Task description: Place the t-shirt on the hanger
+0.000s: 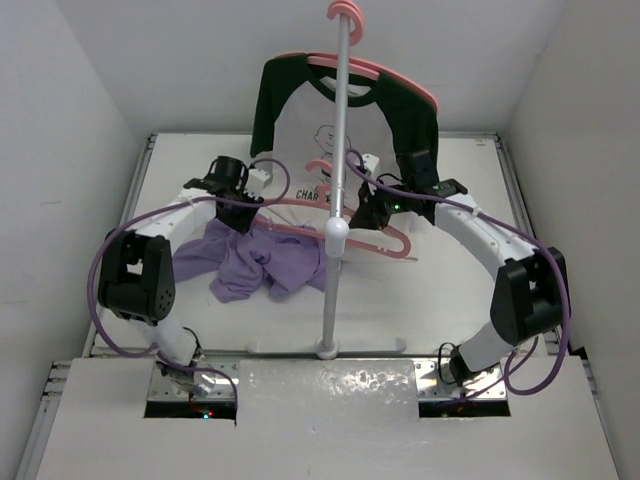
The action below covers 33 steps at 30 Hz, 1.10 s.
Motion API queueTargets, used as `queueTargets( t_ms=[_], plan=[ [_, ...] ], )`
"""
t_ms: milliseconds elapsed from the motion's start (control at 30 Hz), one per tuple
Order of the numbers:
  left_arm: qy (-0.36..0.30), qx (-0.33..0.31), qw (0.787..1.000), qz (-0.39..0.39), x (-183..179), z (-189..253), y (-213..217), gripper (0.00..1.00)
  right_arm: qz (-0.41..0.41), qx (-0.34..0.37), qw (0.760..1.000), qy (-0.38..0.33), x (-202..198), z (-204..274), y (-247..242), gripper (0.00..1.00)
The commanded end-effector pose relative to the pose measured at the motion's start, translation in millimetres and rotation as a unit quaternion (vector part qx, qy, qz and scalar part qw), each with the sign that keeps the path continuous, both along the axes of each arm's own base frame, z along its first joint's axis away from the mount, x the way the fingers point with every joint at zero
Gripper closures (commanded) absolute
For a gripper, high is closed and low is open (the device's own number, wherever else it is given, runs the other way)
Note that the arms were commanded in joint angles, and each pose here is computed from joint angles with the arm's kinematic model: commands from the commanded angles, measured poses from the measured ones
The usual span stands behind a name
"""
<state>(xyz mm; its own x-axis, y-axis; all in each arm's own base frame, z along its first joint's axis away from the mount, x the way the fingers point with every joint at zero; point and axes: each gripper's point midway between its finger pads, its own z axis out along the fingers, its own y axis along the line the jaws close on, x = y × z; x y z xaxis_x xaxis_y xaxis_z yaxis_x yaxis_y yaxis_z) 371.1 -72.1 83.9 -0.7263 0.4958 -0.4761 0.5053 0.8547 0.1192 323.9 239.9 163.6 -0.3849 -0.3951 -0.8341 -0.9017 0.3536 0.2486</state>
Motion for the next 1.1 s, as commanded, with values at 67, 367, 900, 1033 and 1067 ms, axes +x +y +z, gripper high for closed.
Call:
queueTargets(
  t_ms=[67,367,900,1033,1067],
  plan=[
    [-0.012,-0.042,0.998,0.037,25.5,7.5,-11.5,0.61,-0.081,-0.048,0.995,-0.043,31.4,3.4,-32.9,1.0],
    [0.067,-0.033,0.996,0.046,10.5,-34.5,-9.5,0.99,-0.05,-0.029,0.998,-0.022,22.1,-3.9,-25.2,1.0],
    [0.009,-0.029,0.999,0.035,15.5,30.4,-5.1,1.0,0.046,0.019,0.998,0.026,-3.5,-10.1,16.3,1.0],
    [0.006,-0.029,0.999,0.032,18.8,33.3,-6.0,1.0,0.062,0.009,0.997,0.038,-4.8,-16.1,19.9,1.0],
    [0.0,-0.022,0.999,0.035,21.2,34.9,-3.3,1.0,0.067,0.008,0.997,0.037,-6.2,-15.5,20.2,1.0]
  ],
)
